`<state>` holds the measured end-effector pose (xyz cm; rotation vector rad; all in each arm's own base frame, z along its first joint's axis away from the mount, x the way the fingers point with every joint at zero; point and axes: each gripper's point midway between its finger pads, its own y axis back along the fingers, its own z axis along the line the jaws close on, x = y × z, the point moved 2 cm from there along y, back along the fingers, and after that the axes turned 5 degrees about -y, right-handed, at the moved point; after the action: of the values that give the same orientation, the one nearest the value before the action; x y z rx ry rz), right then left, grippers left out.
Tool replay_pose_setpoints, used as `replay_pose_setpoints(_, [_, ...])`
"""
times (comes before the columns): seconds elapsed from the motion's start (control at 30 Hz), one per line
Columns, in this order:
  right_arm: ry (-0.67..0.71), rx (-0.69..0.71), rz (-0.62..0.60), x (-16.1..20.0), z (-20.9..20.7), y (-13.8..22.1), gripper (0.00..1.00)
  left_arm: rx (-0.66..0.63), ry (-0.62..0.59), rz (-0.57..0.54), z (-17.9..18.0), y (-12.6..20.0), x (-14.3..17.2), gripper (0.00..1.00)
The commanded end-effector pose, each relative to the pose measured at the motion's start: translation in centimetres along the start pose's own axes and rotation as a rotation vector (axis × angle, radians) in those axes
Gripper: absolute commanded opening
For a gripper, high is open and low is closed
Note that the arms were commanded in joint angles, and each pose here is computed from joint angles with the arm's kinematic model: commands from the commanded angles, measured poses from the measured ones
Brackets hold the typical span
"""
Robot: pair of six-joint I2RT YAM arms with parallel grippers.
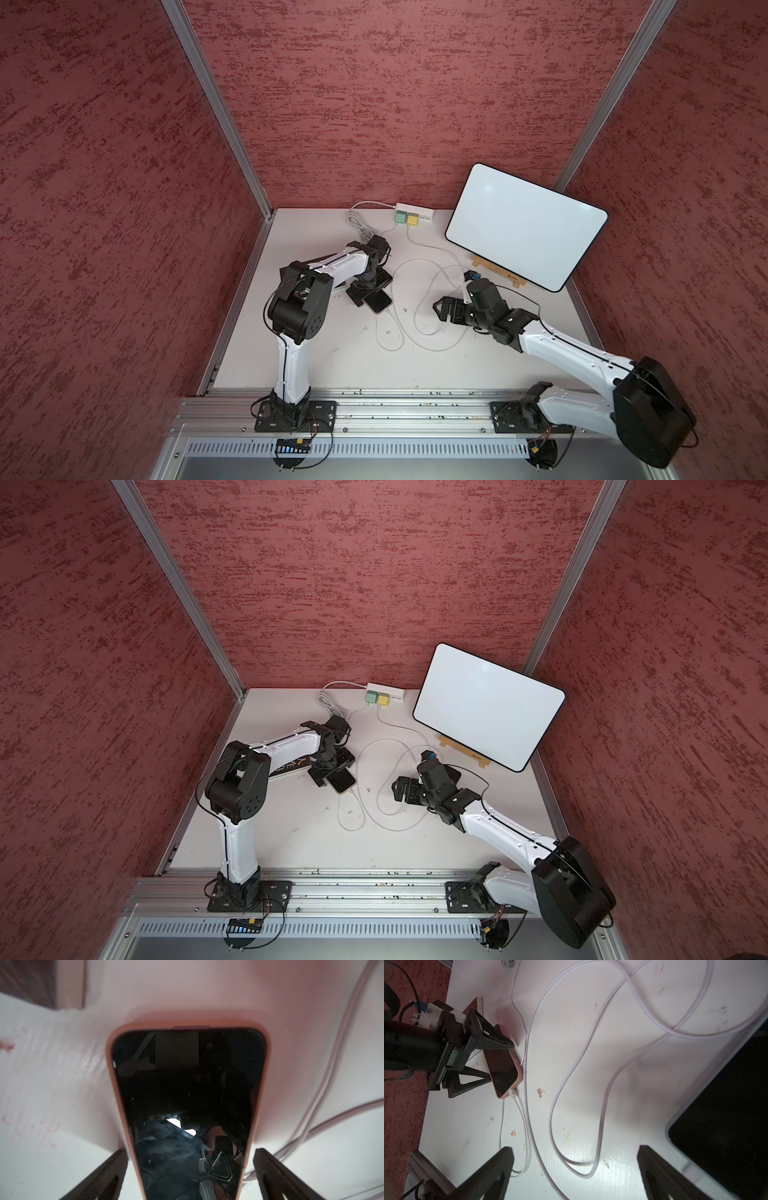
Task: Unplug the charging cable from the phone
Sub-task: Pick up the phone at the center of the board.
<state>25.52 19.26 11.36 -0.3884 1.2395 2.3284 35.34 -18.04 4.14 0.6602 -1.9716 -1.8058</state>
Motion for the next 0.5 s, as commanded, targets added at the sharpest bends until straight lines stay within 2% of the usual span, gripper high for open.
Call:
replay_pose_setpoints(0.0, [0.004, -0.001, -0.02, 0.04, 0.07, 0.08, 0.99, -0.05, -0.005, 0.004, 0.07, -0.71, -0.01, 1.0])
replay_pose_setpoints(0.13, [0.002, 0.002, -0.024, 0.01, -0.04, 0.08, 0.99, -0.064, -0.02, 0.005, -0.3, -1.03, -0.1, 0.99])
replay_pose_setpoints(0.37, [0.009, 0.009, -0.036, -0.14, -0.13, 0.45, 0.99, -0.042, -0.021, -0.003, -0.5, -1.35, -0.22, 0.62])
replay_pose_setpoints(0.47, [0.009, 0.01, -0.038, -0.14, -0.16, 0.47, 0.99, -0.035, -0.026, -0.007, -0.51, -1.26, -0.34, 0.55])
